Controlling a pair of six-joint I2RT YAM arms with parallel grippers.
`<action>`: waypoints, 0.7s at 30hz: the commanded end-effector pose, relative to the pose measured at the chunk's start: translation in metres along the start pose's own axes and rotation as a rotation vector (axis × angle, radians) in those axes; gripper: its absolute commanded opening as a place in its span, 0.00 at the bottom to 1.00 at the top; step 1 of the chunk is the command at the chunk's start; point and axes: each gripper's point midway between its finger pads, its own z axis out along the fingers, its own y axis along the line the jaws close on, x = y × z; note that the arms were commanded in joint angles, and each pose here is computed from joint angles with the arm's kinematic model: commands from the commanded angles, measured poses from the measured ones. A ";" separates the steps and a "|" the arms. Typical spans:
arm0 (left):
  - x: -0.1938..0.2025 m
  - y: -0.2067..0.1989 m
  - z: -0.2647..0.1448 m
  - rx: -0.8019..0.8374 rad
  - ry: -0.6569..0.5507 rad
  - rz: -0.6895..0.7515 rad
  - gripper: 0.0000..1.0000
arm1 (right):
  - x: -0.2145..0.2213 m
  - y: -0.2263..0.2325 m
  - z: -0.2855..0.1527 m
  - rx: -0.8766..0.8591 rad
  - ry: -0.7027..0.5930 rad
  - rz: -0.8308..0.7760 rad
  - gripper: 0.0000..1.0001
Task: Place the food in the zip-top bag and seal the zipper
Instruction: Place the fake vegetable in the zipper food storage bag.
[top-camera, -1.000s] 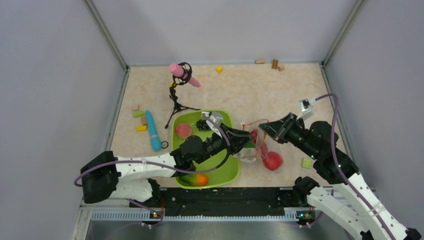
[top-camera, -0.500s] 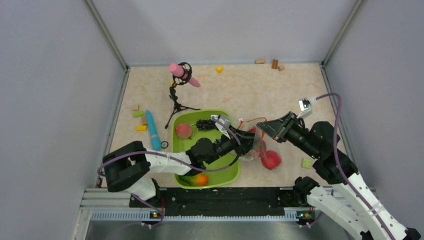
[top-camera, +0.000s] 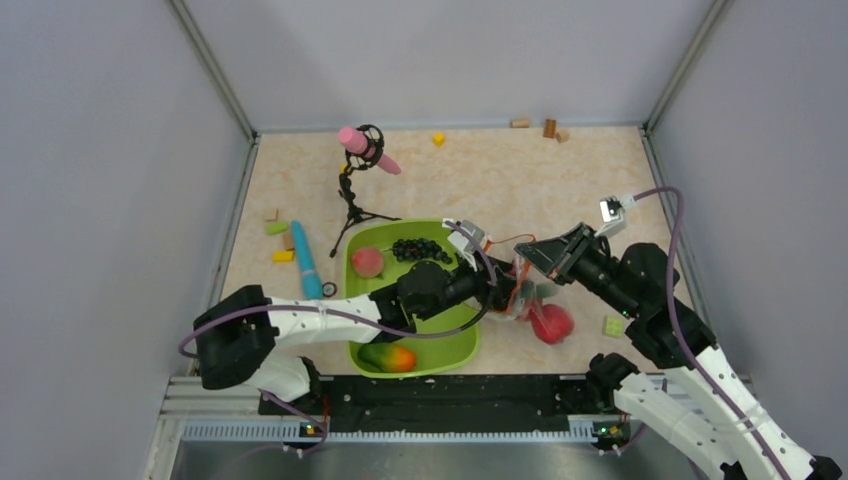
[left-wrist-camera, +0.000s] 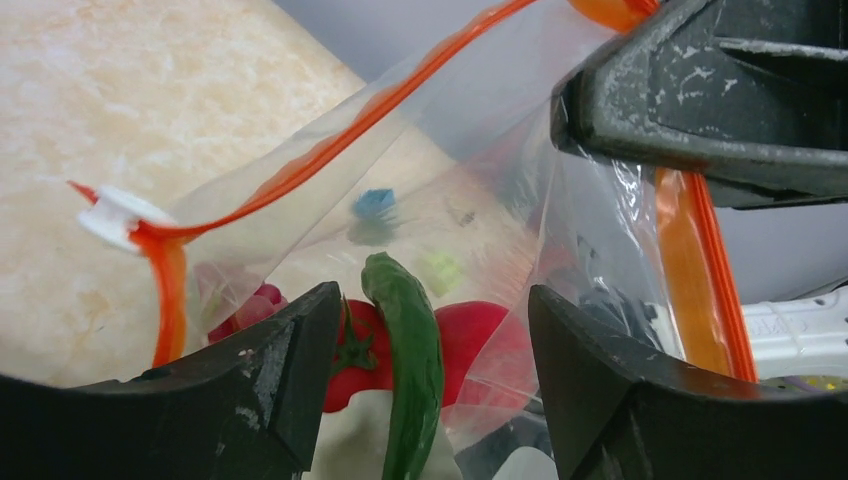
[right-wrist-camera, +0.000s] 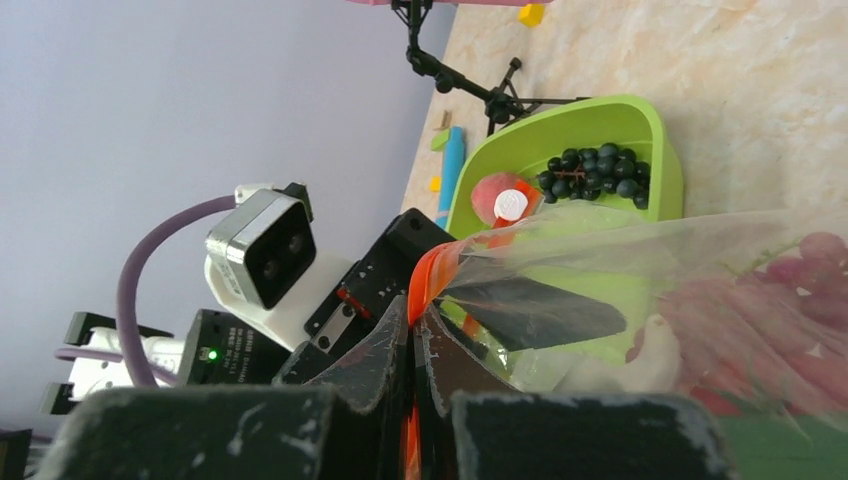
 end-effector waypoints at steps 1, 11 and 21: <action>-0.007 -0.007 -0.014 -0.021 0.063 0.034 0.74 | -0.014 0.002 -0.004 0.002 -0.069 -0.045 0.00; -0.018 0.002 -0.055 -0.110 0.114 0.078 0.76 | -0.011 -0.057 -0.007 0.237 -0.061 -0.231 0.00; -0.030 0.052 -0.093 -0.377 0.058 0.100 0.84 | 0.043 -0.107 -0.014 0.386 0.240 -0.297 0.00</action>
